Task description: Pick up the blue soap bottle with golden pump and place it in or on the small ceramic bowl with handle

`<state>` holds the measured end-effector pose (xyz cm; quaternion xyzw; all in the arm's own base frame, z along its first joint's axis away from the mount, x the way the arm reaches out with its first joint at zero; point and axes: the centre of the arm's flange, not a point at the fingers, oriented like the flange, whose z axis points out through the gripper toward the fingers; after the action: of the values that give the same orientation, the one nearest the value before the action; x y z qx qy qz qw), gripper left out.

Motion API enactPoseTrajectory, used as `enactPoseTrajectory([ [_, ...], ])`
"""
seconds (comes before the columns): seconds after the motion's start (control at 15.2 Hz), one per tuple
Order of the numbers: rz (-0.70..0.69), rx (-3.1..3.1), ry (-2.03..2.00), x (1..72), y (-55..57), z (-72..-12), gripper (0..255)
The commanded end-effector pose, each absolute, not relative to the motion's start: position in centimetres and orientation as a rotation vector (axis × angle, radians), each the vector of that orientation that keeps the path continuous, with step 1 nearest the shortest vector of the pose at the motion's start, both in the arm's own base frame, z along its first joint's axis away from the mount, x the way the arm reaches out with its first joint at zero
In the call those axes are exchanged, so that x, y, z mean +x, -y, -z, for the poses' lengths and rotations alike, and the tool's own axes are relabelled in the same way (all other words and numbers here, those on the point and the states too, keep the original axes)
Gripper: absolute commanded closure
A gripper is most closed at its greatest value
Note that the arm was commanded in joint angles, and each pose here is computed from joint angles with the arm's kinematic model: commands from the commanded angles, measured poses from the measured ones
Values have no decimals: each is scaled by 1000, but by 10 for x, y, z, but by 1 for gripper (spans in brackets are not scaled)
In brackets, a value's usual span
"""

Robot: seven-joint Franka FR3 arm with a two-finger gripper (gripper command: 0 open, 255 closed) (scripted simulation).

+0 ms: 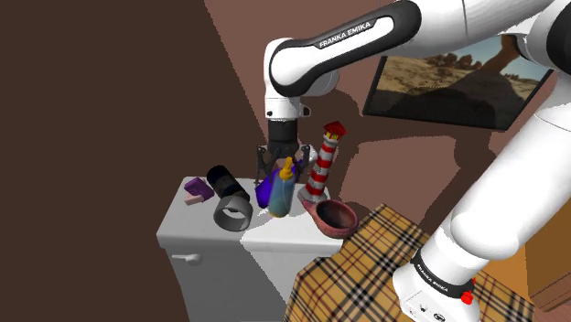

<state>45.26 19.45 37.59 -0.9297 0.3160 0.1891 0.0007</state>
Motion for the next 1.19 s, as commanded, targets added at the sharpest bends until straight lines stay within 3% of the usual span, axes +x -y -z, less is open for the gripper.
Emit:
enactPoseTrajectory([
  [0.0,-594,-2920,-992,452,-193,-385,255],
  [1.12,-594,-2920,-992,452,-193,-475,255],
])
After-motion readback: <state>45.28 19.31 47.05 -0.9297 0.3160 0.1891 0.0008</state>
